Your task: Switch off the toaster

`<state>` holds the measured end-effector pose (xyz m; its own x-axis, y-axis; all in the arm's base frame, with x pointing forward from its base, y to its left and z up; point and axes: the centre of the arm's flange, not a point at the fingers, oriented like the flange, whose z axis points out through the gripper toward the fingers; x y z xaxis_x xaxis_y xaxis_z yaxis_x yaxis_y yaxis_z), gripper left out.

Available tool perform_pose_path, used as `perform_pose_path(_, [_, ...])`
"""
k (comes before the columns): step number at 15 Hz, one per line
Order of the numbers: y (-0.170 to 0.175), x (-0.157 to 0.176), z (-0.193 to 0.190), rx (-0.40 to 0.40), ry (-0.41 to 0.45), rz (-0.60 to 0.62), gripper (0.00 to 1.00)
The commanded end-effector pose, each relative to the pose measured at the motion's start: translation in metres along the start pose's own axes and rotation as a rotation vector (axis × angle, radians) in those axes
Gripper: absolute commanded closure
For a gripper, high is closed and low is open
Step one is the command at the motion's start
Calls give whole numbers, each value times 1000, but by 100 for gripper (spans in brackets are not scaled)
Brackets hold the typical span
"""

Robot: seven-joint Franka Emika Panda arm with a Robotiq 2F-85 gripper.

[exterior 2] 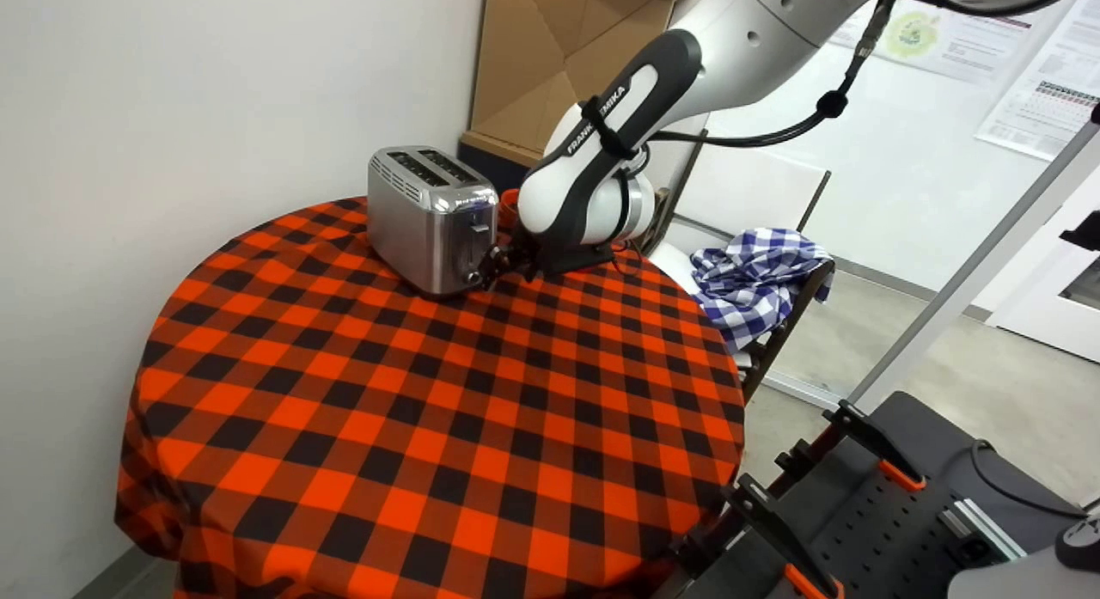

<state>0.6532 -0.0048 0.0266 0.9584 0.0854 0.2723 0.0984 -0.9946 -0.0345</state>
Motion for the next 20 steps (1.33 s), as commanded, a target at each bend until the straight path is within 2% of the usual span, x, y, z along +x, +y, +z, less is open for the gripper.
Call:
perform_pose_path(1, [18, -7, -45, 79, -188, 11, 0])
perform_pose_path(5, [27, -36, -89, 155, -402, 34, 0])
perform_pose_path(9, [7, -80, -133, 157, -477, 50, 0])
perform_pose_path(13, [-23, -127, -179, 123, -442, 11, 0])
perform_pose_path(17, [-41, -166, -223, 47, -324, -38, 0])
perform_pose_path(19, [-44, -187, -245, 30, -298, -45, 0])
perform_pose_path(20, [-39, -148, -202, 56, -339, -43, 0])
